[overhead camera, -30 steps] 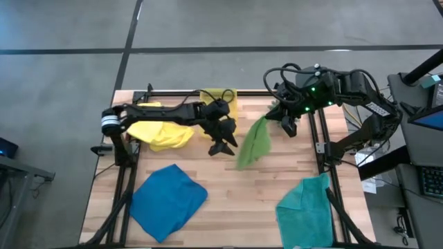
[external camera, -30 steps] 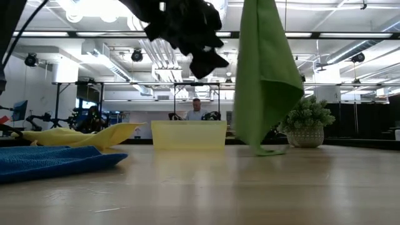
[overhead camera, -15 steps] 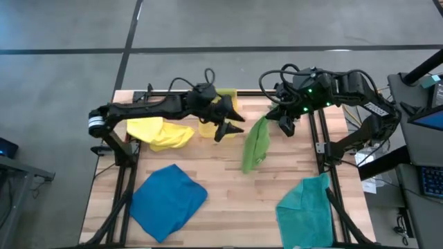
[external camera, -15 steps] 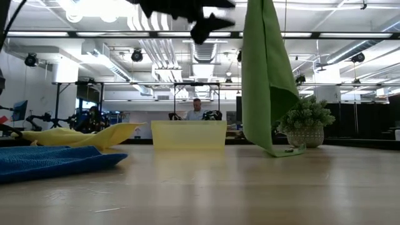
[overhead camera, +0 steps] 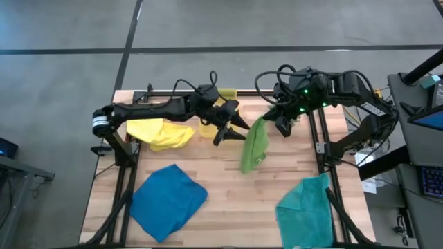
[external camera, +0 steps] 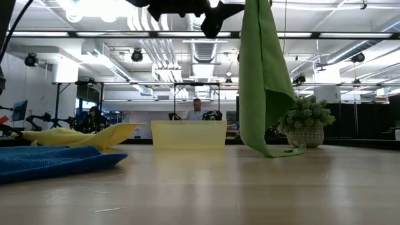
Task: Fold microfiber towels
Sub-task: Fold the green microfiber cloth
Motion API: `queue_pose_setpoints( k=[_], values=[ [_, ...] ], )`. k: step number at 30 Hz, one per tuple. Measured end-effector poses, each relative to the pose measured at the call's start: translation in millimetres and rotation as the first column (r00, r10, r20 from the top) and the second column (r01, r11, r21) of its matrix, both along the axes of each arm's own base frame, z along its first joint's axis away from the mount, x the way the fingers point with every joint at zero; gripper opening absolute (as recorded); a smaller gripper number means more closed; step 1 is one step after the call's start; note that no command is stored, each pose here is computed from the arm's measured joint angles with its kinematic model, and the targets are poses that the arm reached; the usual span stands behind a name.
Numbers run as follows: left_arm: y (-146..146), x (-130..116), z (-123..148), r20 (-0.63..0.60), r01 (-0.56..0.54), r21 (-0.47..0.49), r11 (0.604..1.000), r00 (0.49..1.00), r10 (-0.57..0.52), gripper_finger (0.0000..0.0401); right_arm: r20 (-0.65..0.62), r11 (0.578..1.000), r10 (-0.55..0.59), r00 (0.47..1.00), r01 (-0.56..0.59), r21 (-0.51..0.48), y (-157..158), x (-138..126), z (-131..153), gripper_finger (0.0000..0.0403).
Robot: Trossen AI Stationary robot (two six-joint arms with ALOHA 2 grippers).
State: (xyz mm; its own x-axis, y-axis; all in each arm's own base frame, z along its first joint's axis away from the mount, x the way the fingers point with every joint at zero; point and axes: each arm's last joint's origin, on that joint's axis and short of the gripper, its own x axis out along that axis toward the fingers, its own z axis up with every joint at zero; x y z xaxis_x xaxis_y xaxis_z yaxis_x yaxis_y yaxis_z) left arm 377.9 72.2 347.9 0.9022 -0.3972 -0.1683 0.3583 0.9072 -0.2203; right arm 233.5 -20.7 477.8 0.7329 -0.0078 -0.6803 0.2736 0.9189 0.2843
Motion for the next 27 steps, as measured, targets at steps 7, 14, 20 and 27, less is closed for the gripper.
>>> queue_pose_setpoints(
  k=[7, 14, 20, 27],
  values=[
    [1.5, 2.9, -2.2, 0.005, -0.031, 0.008, 0.999, 1.0, 0.031, 0.0217, 0.042, 0.998, 0.047, 0.998, -0.049, 0.037, 1.4, 4.4, 1.6, 0.0008],
    [-2.2, 5.0, -5.4, -0.009, 0.076, -0.042, 0.996, 0.997, -0.077, 0.0217, 0.05, 0.998, 0.05, 0.998, -0.052, 0.039, 1.4, 5.3, 1.8, 0.0008],
    [-4.5, 5.5, -11.5, -0.03, 0.16, -0.091, 0.983, 0.986, -0.163, 0.0217, 0.048, 1.0, 0.021, 0.999, -0.022, 0.014, 0.2, 5.3, 1.8, 0.0008],
    [-4.2, 15.5, -29.7, -0.098, 0.162, -0.165, 0.973, 0.979, -0.179, 0.0217, 0.06, 0.999, -0.023, 0.998, 0.024, -0.024, -1.8, 4.6, 4.6, 0.0008]
  ],
)
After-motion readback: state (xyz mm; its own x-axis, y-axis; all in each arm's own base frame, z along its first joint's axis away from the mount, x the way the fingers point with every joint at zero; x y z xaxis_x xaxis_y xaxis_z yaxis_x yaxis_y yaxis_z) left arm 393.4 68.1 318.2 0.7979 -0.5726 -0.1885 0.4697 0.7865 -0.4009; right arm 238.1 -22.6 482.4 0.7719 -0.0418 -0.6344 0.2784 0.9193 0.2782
